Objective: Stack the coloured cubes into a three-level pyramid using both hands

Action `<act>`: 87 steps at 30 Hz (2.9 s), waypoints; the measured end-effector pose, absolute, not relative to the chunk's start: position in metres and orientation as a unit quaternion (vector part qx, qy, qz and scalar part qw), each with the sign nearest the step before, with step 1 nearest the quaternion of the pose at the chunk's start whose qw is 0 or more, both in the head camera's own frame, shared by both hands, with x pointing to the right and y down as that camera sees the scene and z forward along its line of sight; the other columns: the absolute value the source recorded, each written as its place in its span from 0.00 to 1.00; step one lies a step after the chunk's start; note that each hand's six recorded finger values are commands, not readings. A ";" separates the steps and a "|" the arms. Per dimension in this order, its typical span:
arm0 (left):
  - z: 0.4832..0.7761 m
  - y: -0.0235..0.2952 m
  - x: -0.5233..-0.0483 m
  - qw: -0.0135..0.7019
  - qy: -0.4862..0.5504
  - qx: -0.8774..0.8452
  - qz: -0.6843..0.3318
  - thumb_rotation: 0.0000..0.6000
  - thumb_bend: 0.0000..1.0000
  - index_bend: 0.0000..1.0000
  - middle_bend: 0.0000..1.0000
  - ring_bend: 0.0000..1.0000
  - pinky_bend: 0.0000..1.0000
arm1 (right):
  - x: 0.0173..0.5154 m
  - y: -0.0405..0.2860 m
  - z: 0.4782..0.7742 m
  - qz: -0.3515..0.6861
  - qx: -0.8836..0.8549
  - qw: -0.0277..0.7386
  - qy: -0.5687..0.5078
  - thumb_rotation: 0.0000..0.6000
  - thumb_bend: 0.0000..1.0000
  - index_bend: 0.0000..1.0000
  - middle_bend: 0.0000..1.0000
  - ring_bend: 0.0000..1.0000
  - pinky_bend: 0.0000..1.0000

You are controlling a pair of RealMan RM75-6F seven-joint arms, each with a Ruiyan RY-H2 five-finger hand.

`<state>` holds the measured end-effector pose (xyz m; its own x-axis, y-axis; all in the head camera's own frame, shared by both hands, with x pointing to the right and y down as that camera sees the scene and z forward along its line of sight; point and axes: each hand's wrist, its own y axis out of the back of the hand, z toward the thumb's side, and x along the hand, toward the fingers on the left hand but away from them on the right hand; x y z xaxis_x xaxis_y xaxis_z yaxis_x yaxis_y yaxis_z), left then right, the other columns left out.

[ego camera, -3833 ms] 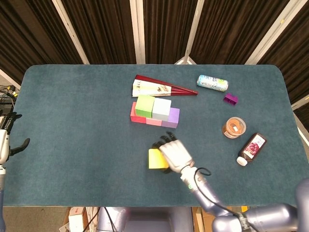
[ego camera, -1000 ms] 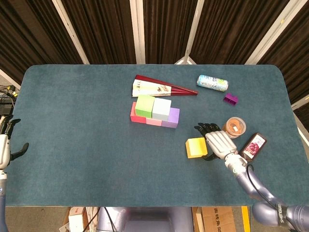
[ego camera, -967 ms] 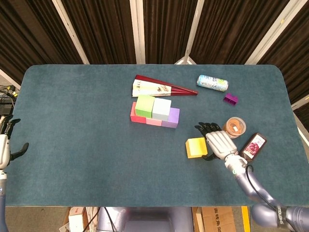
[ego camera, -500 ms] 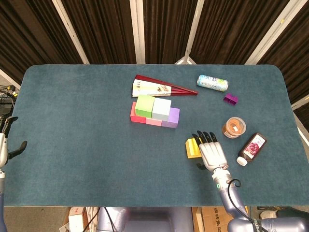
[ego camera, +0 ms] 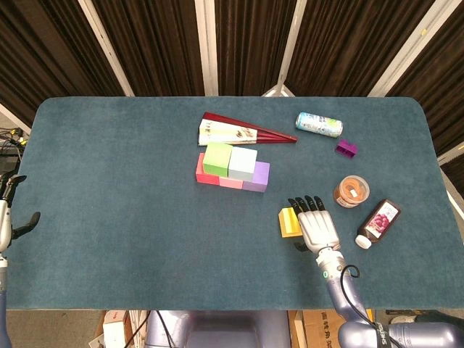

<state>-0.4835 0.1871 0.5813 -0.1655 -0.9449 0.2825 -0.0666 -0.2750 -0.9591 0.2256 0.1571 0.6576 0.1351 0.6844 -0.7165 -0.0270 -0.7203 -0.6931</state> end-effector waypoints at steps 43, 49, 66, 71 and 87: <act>0.589 0.187 -0.480 0.367 0.470 -0.524 -0.608 1.00 0.32 0.23 0.11 0.00 0.00 | 0.212 0.128 0.662 0.619 -0.696 0.298 -0.210 1.00 0.26 0.31 0.26 0.07 0.00; 0.590 0.186 -0.480 0.366 0.470 -0.524 -0.609 1.00 0.32 0.23 0.11 0.00 0.00 | 0.211 0.126 0.663 0.619 -0.694 0.303 -0.209 1.00 0.26 0.31 0.26 0.08 0.00; 0.592 0.187 -0.479 0.363 0.470 -0.526 -0.609 1.00 0.32 0.24 0.11 0.00 0.00 | 0.218 0.124 0.663 0.627 -0.686 0.304 -0.209 1.00 0.28 0.31 0.36 0.17 0.00; 0.591 0.187 -0.479 0.363 0.471 -0.527 -0.608 1.00 0.32 0.25 0.11 0.00 0.00 | 0.219 0.124 0.664 0.627 -0.686 0.305 -0.208 1.00 0.31 0.33 0.40 0.20 0.00; 0.590 0.187 -0.480 0.370 0.466 -0.525 -0.609 1.00 0.32 0.25 0.11 0.00 0.00 | 0.221 0.115 0.641 0.610 -0.686 0.314 -0.242 1.00 0.35 0.40 0.43 0.23 0.00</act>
<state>-0.4798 0.1871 0.5896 -0.1750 -0.9395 0.2944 -0.0393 -0.2922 -0.9556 0.2212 0.1147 0.6410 0.1374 0.7149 -0.6856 -0.0509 -0.6862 -0.7257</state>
